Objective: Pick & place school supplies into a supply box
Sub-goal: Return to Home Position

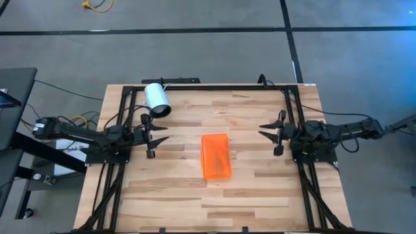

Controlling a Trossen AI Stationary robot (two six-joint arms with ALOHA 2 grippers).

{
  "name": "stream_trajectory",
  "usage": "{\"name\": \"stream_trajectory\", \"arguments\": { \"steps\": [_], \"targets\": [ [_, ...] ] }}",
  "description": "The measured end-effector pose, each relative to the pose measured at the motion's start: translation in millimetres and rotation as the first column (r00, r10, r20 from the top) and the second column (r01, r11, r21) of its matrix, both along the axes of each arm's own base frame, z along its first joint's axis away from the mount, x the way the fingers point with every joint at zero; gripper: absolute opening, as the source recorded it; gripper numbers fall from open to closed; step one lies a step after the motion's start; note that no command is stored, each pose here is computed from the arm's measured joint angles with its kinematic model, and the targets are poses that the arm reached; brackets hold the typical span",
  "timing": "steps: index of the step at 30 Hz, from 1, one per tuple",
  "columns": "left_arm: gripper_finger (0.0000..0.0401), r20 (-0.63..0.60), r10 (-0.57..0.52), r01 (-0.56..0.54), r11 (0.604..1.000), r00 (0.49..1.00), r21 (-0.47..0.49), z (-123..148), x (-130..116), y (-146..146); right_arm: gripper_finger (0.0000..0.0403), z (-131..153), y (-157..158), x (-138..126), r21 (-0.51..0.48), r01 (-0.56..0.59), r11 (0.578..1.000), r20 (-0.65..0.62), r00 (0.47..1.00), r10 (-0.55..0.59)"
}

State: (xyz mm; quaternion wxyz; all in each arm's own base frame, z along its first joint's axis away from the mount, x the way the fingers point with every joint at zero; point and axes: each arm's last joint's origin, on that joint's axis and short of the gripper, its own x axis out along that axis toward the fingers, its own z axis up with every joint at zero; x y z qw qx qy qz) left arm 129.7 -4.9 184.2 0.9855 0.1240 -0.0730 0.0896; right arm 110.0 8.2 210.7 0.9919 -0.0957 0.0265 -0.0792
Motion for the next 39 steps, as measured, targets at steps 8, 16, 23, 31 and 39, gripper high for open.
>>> {"name": "stream_trajectory", "arguments": {
  "steps": [8,16,23,31,39],
  "targets": [
    [0.0161,0.019,0.018,-0.018,1.000,1.000,0.026,4,-22,-5,0.0098,-32,-2,-12,0.009,-0.013,1.000,0.097,0.995,0.012],
    [0.0161,0.042,-0.016,0.014,0.999,0.999,0.048,4,-37,-4,0.0098,-31,-8,-14,-0.047,-0.076,0.996,0.133,0.988,0.082],
    [0.0161,-0.015,-0.029,0.030,0.998,0.999,0.049,-2,-35,-5,0.0098,-42,-19,-13,-0.004,-0.100,0.995,0.079,0.992,0.100],
    [0.0161,0.066,-0.137,0.127,0.983,0.988,0.130,6,-36,-4,0.0098,-39,-32,-17,-0.004,-0.149,0.989,0.106,0.983,0.148],
    [0.0161,-0.030,-0.065,0.067,0.997,0.997,0.047,-4,-33,7,0.0098,-40,-37,-18,0.004,-0.082,0.997,0.100,0.992,0.081]
  ]
}}
